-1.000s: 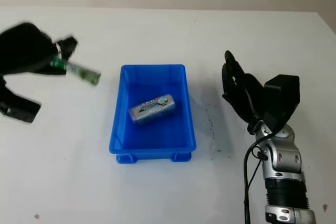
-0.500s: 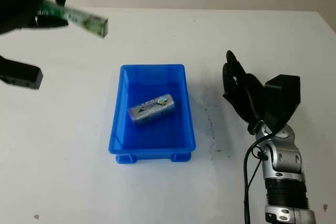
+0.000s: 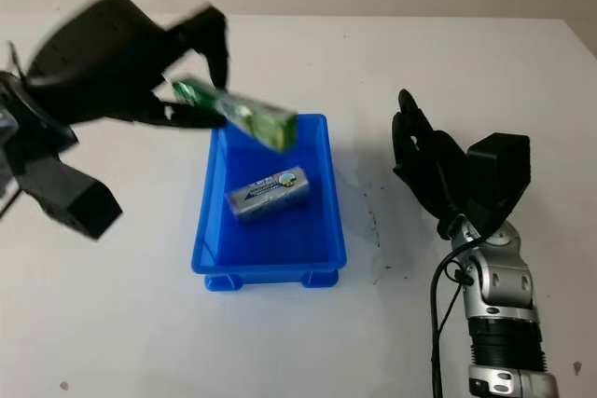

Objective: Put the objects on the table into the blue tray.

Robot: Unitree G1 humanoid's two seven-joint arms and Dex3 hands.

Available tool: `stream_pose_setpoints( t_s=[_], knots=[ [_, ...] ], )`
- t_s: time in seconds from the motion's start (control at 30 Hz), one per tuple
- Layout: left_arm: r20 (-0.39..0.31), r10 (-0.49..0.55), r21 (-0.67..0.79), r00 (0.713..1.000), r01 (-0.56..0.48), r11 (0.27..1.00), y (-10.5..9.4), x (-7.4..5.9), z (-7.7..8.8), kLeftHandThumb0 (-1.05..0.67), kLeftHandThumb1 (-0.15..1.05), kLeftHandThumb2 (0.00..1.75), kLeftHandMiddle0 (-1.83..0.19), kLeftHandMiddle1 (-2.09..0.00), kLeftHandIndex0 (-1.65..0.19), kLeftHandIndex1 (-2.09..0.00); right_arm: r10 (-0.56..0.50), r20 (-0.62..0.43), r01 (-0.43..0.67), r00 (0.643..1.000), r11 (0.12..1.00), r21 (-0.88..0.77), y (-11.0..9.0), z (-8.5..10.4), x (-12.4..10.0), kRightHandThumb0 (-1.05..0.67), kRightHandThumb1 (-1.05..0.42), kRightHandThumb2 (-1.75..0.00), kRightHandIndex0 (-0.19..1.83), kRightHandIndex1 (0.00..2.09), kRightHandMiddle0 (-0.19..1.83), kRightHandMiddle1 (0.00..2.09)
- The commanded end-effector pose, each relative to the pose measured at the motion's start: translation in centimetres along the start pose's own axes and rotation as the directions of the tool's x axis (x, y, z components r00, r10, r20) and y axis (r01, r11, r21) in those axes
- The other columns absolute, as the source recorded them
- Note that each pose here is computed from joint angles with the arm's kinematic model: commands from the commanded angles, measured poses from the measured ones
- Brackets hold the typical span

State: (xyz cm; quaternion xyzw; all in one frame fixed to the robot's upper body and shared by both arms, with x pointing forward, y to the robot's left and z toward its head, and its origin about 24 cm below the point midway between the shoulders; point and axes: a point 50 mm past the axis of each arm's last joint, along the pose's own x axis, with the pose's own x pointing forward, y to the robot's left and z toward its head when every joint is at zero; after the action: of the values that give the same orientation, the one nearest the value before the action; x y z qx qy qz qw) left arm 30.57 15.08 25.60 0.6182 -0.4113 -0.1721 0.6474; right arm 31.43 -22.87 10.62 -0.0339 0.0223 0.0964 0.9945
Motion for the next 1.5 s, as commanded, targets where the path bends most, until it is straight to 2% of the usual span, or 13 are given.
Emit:
stream_pose_setpoints(
  t_s=[0.0, 0.1, 0.2, 0.27, 0.33, 0.43, 0.77, 0.9, 1.0, 1.13, 1.23, 1.4, 1.47],
  knots=[
    [0.009, 0.004, -0.031, 1.0, -0.004, 1.0, -0.1, -0.1, 0.3, -0.4, 1.05, 0.4, -1.36, -2.09, -0.98, -2.09, -0.002, 0.02, 0.002, 1.0, 1.0, -0.002, 0.1, 0.4, -0.3, -0.74, -1.05, -0.7, -0.19, 0.0, -0.19, 0.0],
    [0.006, -0.022, -0.092, 1.0, 0.022, 0.996, -0.6, -0.1, 0.5, -0.41, 1.05, 0.38, -1.37, -2.09, -1.01, -2.09, -0.005, 0.02, 0.005, 1.0, 1.0, 0.002, 0.1, 0.4, -0.4, -0.74, -1.05, -0.7, -0.19, 0.0, -0.19, 0.0],
    [-0.015, -0.074, -0.14, 0.997, 0.071, 0.988, -1.0, -0.2, 0.3, -0.46, 1.05, 0.31, -0.77, -2.08, -0.48, -2.09, -0.005, 0.019, 0.005, 1.0, 1.0, 0.003, 0.1, 0.3, -0.4, -0.74, -1.05, -0.7, -0.19, 0.0, -0.19, 0.0],
    [-0.026, -0.139, -0.15, 0.99, 0.134, 0.98, -0.8, -0.2, 0.3, -0.54, 1.05, 0.25, -0.33, -1.58, -0.04, -1.53, -0.007, 0.021, 0.007, 1.0, 1.0, 0.004, 0.1, 0.2, -0.4, -0.74, -1.05, -0.7, -0.19, 0.0, -0.19, 0.0],
    [-0.011, -0.18, -0.173, 0.984, 0.175, 0.969, -0.7, -0.2, 0.4, -0.59, 1.05, 0.2, -0.17, -0.68, 0.06, -0.85, -0.005, 0.021, 0.005, 1.0, 1.0, 0.006, 0.1, 0.2, -0.4, -0.73, -1.05, -0.7, -0.19, 0.0, -0.19, 0.0],
    [-0.003, -0.218, -0.19, 0.976, 0.213, 0.958, -0.6, -0.1, 0.5, -0.63, 1.05, 0.16, -0.11, -0.12, 0.07, -0.41, -0.006, 0.018, 0.006, 1.0, 1.0, 0.011, 0.2, 0.1, -0.4, -0.73, -1.05, -0.71, -0.19, 0.0, -0.19, 0.0],
    [0.016, -0.223, -0.403, 0.975, 0.211, 0.891, 0.8, 0.2, 0.1, -0.41, 1.04, 0.12, 0.15, -0.03, 0.15, -0.14, -0.016, 0.006, 0.016, 1.0, 1.0, 0.011, 0.4, 0.1, -0.5, -0.73, -1.05, -0.71, -0.19, 0.0, -0.19, 0.0],
    [-0.039, -0.143, -0.587, 0.989, 0.093, 0.804, 1.9, -0.2, -0.8, -0.37, 0.92, 0.58, 0.17, -0.05, 0.14, -0.1, -0.025, 0.023, 0.024, 0.999, 0.999, 0.029, 0.4, 0.2, -0.3, -0.73, -1.05, -0.71, -0.19, 0.0, -0.19, 0.0],
    [-0.157, -0.03, -0.712, 0.987, -0.092, 0.696, 2.1, -1.3, -1.9, -0.61, 1.03, 0.38, 0.17, -0.04, 0.15, -0.08, -0.03, 0.061, 0.028, 0.998, 0.999, 0.047, 0.5, 0.5, 0.0, -0.73, -1.05, -0.71, -0.19, 0.0, -0.19, 0.0],
    [-0.362, 0.13, -0.763, 0.923, -0.373, 0.528, 0.1, -3.8, -3.2, -0.7, 1.05, 0.52, 0.19, -0.02, 0.18, -0.04, -0.032, 0.1, 0.024, 0.994, 0.997, 0.079, 0.7, 0.9, 0.5, -0.75, -1.05, -0.7, -0.19, 0.0, -0.19, 0.0],
    [-0.542, 0.167, -0.744, 0.824, -0.562, 0.36, -3.0, -5.8, -4.1, -0.68, 1.05, 0.64, 0.19, 0.0, 0.19, 0.0, -0.035, 0.125, 0.024, 0.992, 0.996, 0.085, 0.7, 1.3, 0.9, -0.76, -1.05, -0.7, -0.19, 0.0, -0.19, 0.0],
    [-0.73, 0.106, -0.629, 0.675, -0.724, 0.283, -8.0, -9.0, -4.6, -0.72, 1.05, 0.65, 0.19, 0.0, 0.19, 0.0, -0.05, 0.16, 0.038, 0.986, 0.996, 0.076, 0.9, 2.1, 1.3, -0.78, -1.05, -0.69, -0.19, 0.0, -0.19, 0.0],
    [-0.753, 0.066, -0.614, 0.654, -0.736, 0.285, -9.5, -9.8, -4.4, -0.73, 1.05, 0.66, 0.19, 0.0, 0.19, 0.0, -0.053, 0.174, 0.039, 0.983, 0.996, 0.082, 0.9, 2.3, 1.4, -0.77, -1.05, -0.69, -0.19, 0.0, -0.19, 0.0]
  ],
)
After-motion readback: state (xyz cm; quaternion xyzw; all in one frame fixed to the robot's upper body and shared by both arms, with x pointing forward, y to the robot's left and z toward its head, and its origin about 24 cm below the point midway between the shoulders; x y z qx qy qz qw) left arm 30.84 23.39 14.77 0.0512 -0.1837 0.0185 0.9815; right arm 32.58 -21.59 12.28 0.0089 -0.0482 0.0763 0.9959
